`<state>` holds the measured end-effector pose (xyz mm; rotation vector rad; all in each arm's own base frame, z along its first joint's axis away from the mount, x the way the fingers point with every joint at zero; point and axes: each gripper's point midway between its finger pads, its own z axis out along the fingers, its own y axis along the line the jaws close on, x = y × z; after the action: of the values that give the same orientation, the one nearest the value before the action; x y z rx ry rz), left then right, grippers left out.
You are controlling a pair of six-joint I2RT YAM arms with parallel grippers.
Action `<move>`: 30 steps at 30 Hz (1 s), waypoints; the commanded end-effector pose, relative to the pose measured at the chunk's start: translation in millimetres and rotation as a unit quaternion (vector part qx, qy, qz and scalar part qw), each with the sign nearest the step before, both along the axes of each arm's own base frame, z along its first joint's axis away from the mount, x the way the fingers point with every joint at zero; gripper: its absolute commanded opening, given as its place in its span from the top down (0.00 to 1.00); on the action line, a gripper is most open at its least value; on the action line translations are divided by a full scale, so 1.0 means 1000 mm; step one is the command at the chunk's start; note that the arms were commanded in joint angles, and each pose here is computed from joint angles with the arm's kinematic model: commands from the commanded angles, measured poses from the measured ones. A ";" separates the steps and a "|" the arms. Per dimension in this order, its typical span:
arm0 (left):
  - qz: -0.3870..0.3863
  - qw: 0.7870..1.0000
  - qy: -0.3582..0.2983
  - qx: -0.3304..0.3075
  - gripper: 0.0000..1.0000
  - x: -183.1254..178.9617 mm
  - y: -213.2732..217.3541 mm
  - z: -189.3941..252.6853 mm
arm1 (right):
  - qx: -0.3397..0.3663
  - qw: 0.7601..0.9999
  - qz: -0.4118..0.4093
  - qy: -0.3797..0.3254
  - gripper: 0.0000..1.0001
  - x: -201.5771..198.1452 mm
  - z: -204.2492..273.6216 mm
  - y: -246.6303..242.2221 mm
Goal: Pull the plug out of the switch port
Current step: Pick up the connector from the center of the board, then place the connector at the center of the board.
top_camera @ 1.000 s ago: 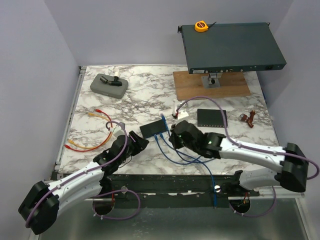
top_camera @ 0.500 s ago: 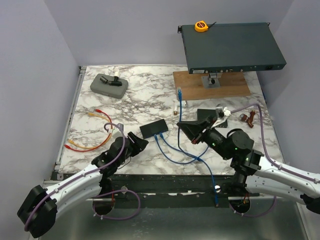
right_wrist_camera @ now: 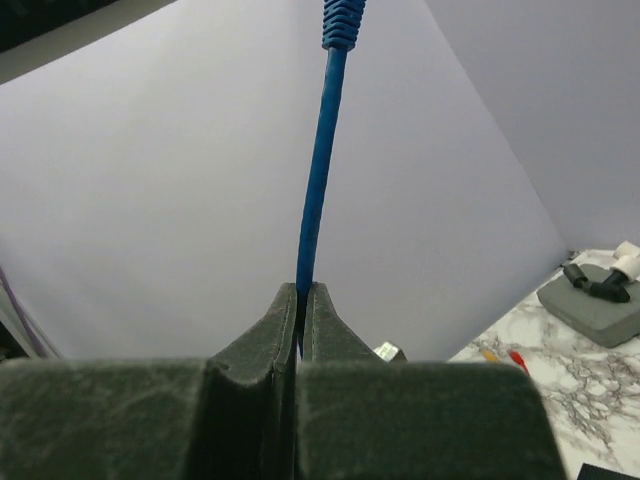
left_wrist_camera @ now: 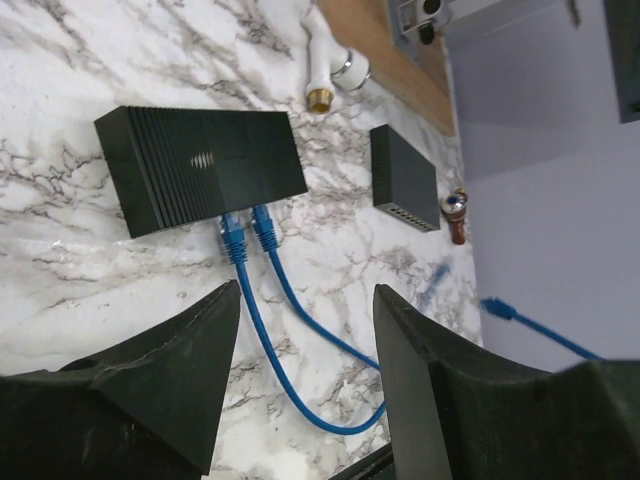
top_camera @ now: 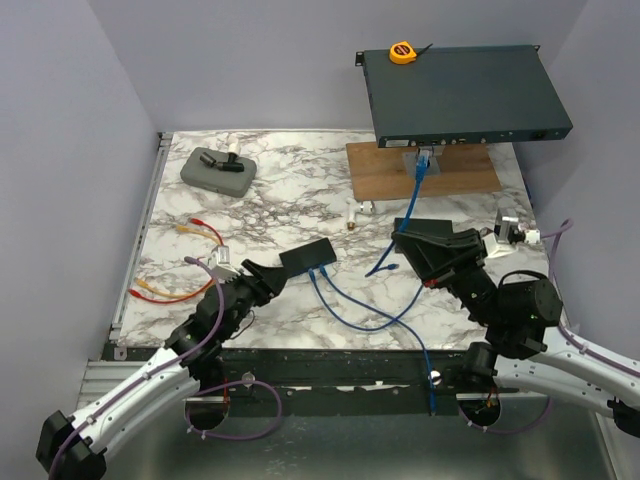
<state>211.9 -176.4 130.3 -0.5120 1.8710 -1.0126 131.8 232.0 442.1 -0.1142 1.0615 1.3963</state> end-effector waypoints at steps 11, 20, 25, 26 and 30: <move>-0.118 0.943 -0.307 -0.050 0.02 -0.038 -0.016 0.141 | -0.057 0.993 0.035 0.094 0.99 0.016 -0.060 0.045; -0.335 0.851 -0.401 -0.052 0.04 -0.096 -0.070 0.182 | -0.074 0.989 0.049 0.120 0.99 0.019 -0.061 0.061; -0.373 0.835 -0.403 -0.038 0.08 -0.102 -0.086 0.186 | -0.078 0.988 0.058 0.123 0.99 0.018 -0.062 0.066; -0.378 0.833 -0.402 -0.033 0.10 -0.103 -0.089 0.186 | -0.079 0.988 0.059 0.122 0.99 0.017 -0.062 0.066; -0.394 0.827 -0.400 -0.017 0.16 -0.103 -0.101 0.184 | -0.085 0.987 0.060 0.124 0.99 0.018 -0.066 0.069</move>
<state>121.8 -267.6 299.3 0.5498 1.3298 -1.4859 156.3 297.9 364.8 -0.1139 1.4118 1.4166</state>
